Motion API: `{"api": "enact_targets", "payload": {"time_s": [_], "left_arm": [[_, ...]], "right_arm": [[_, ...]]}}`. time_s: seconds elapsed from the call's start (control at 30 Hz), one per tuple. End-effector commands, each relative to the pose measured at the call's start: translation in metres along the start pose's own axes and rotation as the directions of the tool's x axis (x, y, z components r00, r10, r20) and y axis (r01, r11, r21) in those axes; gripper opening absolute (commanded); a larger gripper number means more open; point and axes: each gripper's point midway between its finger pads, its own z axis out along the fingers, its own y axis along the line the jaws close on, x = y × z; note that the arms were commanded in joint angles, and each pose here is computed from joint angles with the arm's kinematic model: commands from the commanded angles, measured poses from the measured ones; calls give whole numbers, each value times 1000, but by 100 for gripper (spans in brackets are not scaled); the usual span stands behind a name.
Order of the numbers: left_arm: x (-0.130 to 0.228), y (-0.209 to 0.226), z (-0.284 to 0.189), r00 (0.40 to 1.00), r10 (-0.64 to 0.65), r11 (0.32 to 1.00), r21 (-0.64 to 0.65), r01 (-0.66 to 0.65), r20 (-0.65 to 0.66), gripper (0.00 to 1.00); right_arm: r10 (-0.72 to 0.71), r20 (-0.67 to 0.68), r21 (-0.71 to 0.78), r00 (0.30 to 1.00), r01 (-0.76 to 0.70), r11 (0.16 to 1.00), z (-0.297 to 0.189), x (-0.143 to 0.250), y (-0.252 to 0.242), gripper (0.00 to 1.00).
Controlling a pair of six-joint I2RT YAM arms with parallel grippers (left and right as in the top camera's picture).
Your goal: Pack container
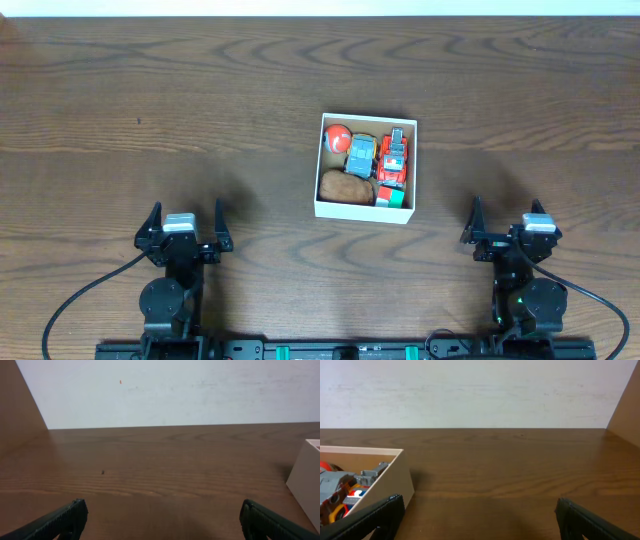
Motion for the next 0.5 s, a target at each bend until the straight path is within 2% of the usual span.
{"api": "enact_targets", "payload": {"time_s": [0.0, 0.47], "left_arm": [[18, 0, 1, 998, 12, 1000, -4, -12, -57, 98], [18, 0, 1, 998, 12, 1000, -4, -12, -57, 98]], "right_arm": [[12, 2, 4, 1000, -12, 1000, 0, 0, 0, 99], [12, 2, 4, 1000, -12, 1000, 0, 0, 0, 99]]}}
